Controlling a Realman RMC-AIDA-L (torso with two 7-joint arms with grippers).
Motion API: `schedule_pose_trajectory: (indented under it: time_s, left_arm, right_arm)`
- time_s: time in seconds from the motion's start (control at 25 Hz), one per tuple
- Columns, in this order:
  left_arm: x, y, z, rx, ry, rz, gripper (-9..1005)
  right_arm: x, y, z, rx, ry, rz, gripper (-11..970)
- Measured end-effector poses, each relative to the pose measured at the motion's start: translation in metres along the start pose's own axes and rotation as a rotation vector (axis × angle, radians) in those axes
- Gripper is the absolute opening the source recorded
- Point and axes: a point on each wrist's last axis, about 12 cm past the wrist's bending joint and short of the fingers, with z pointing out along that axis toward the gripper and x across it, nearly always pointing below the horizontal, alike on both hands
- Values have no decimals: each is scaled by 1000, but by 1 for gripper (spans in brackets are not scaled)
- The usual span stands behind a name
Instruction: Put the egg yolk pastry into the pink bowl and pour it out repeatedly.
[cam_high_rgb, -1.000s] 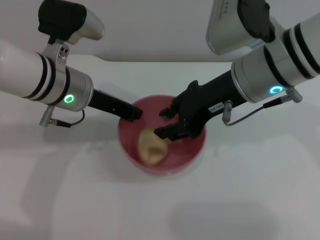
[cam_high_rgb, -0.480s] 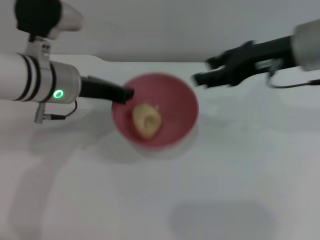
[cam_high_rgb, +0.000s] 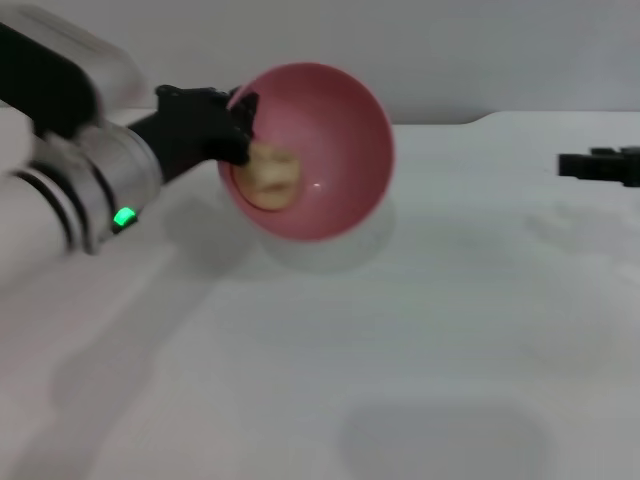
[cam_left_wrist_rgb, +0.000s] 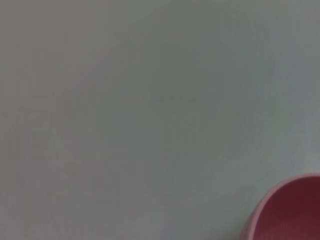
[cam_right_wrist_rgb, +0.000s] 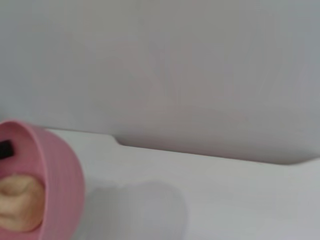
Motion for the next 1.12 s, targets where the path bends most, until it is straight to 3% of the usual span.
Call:
schedule_pose_trajectory:
  time_s: [0.04,0.08,0.12,0.28,0.48,0.56,0.72,0.92,0.96,1.12]
  left_arm:
    - [0,0,0,0,0,0,31]
    - [4,-17,5,-28,-18,104,31]
    - [4,-20,5,-36,-22,123,31]
    - [12,-56,12,-111,-70,310,31]
    - [30,-96,12,-272,-226,662,31]
    - [35,-104,7,-323,-320,789,30]
    - [31,-99,4,-410,-392,881,30]
    - [40,-94,9,-387,-380,982,30]
    - [45,-93,10,-375,-382,1054,30]
    - [49,-90,12,-372,-376,1176,29]
  right_arm:
    - [4,-4,-3,9,-6,18,568]
    - [8,-8,-6,16,-11,35,568]
    - [12,-11,-8,23,-15,49,568]
    - [21,-18,-12,33,-24,83,568]
    - [24,-21,-10,37,-26,91,568]
    - [24,-21,-9,38,-28,89,567]
    - [24,-20,-7,35,-25,79,567]
    - [26,-20,-5,29,-16,86,567]
    - [27,-21,-4,31,-17,90,567]
    - [28,-21,-3,30,-16,95,568]
